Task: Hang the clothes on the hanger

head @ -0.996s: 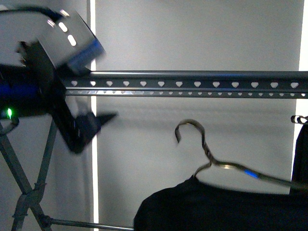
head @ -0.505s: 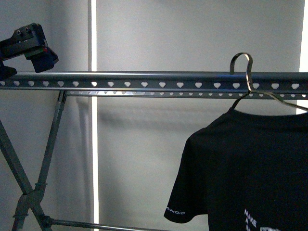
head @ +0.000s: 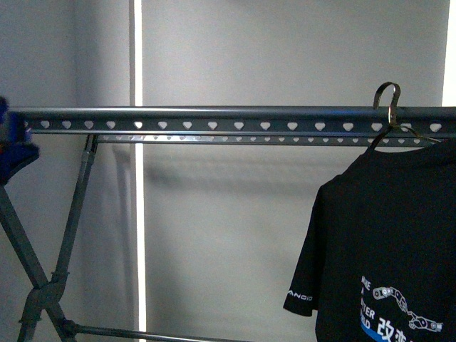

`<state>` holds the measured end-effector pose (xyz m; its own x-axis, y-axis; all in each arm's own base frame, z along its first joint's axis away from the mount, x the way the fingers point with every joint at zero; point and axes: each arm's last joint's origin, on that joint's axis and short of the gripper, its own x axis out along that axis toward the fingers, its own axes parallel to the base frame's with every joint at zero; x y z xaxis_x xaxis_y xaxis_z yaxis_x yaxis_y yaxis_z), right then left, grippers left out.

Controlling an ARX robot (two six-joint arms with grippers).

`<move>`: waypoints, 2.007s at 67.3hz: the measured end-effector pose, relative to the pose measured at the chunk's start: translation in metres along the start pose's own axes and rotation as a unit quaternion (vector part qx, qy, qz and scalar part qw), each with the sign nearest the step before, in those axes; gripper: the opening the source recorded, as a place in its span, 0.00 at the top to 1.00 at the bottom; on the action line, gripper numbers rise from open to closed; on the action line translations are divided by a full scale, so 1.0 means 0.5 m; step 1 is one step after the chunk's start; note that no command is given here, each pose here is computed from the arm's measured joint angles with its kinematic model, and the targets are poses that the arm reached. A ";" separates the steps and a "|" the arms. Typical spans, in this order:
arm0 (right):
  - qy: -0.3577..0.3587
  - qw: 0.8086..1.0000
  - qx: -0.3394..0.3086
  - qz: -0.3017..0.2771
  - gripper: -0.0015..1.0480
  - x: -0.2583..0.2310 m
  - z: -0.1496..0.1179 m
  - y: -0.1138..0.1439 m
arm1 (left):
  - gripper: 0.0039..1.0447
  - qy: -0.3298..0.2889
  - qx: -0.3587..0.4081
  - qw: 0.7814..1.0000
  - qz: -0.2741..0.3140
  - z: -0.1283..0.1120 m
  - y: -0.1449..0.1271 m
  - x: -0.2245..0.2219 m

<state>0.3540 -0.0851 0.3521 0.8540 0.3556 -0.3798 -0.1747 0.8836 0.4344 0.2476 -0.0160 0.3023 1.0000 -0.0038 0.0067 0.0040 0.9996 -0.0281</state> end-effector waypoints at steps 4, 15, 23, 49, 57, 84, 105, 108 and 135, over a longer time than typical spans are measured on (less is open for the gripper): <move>-0.014 1.000 0.005 -0.014 0.93 0.007 0.018 0.000 | 0.60 0.000 0.004 1.000 0.002 -0.029 0.003 -0.034; -0.022 0.999 0.023 -0.028 0.94 0.023 0.037 0.001 | 0.89 0.000 0.009 1.000 0.005 -0.100 0.005 -0.100; -0.014 0.999 0.027 -0.038 0.94 0.038 0.035 -0.002 | 0.97 0.004 0.011 1.000 0.002 -0.145 0.004 -0.133; 0.013 0.997 0.017 -0.070 0.94 0.089 -0.056 -0.042 | 0.97 0.004 0.013 1.000 0.002 -0.217 0.037 -0.203; -0.015 0.996 -0.020 -0.082 0.93 0.078 -0.085 -0.037 | 0.97 0.005 0.013 1.000 0.002 -0.232 0.037 -0.220; -0.278 0.945 -0.141 -0.104 0.24 -0.131 -0.196 0.044 | 0.97 0.001 0.013 1.000 0.002 -0.255 0.038 -0.251; -0.259 0.941 -0.177 -0.128 0.27 -0.317 -0.389 0.117 | 0.97 -0.008 0.013 1.000 0.001 -0.256 0.038 -0.267; -0.245 0.943 -0.179 -0.141 0.35 -0.319 -0.435 0.115 | 0.97 -0.007 0.013 1.000 0.001 -0.256 0.038 -0.269; -0.229 0.943 -0.195 -0.141 0.98 -0.251 -0.576 0.094 | 0.97 -0.004 0.013 1.000 0.001 -0.262 0.038 -0.303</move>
<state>0.0977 -0.0003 0.1850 1.0000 0.0004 -0.0044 -0.0004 1.0000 0.0006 0.0970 -0.0002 0.1696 0.9999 -0.0011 0.0154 0.0012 1.0000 -0.0017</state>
